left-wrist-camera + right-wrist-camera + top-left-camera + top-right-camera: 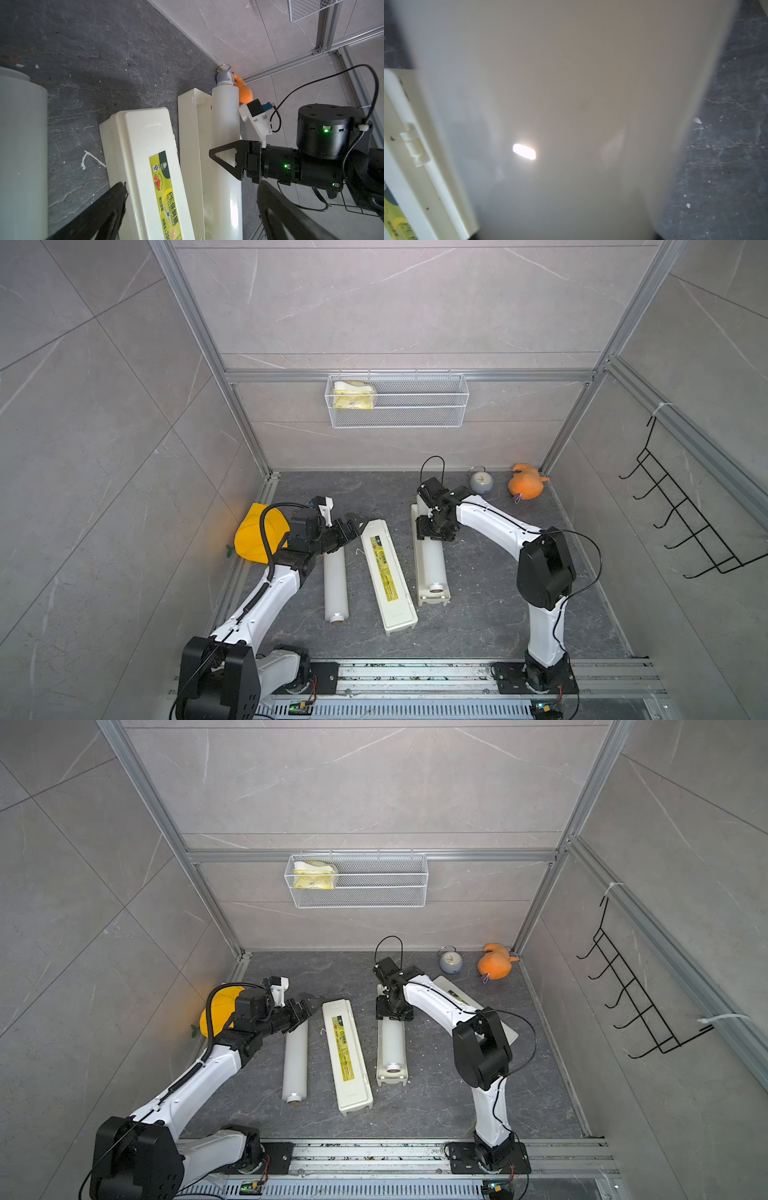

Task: Put plastic wrap rolls into dispensers
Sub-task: Place the plastic wrap into the plastic wrap cutting box.

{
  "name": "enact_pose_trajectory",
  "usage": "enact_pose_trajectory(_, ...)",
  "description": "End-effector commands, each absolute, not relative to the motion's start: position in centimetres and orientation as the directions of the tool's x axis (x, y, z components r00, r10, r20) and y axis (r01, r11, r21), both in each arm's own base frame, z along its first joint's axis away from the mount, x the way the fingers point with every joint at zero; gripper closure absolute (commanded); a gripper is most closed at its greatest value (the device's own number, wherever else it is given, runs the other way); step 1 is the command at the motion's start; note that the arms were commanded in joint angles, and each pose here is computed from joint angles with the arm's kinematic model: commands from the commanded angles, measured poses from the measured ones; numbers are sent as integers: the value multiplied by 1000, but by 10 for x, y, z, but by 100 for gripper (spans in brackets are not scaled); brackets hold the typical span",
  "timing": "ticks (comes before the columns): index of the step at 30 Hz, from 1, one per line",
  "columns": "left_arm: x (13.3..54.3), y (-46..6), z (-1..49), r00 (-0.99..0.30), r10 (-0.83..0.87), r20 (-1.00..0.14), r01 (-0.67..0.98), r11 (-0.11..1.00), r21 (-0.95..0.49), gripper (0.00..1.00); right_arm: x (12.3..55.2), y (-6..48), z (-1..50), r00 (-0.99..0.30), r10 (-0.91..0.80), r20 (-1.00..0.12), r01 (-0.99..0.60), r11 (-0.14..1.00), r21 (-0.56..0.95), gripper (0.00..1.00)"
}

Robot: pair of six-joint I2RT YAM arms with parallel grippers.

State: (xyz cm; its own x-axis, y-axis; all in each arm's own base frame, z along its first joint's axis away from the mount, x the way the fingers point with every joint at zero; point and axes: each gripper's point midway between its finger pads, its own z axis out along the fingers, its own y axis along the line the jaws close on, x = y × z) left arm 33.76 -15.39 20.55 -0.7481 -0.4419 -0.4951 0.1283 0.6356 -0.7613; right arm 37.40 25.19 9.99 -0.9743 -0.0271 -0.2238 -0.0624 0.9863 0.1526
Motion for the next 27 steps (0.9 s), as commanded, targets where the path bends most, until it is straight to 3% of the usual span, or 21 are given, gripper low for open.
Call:
enact_pose_trajectory(1, 335, -154, 222, -724, -433, -537, 197, 616, -763, 1, 380, 263, 107, -963, -9, -269, -58, 983, 173, 40)
enact_pose_trajectory(11, 334, -150, 223, -718, -446, -534, 192, 610, -768, 1, 372, 260, 76, -974, -27, -225, -54, 992, 114, 38)
enact_pose_trajectory(15, 334, -150, 224, -717, -448, -534, 194, 607, -770, 1, 370, 260, 68, -978, -38, -206, -62, 992, 110, 31)
enact_pose_trajectory(22, 333, -149, 224, -719, -448, -531, 190, 608, -771, 1, 368, 261, 71, -978, -58, -200, -81, 991, 111, 20)
enact_pose_trajectory(27, 333, -148, 224, -719, -451, -529, 183, 612, -769, 1, 369, 260, 98, -962, -103, -254, -135, 984, 113, 18)
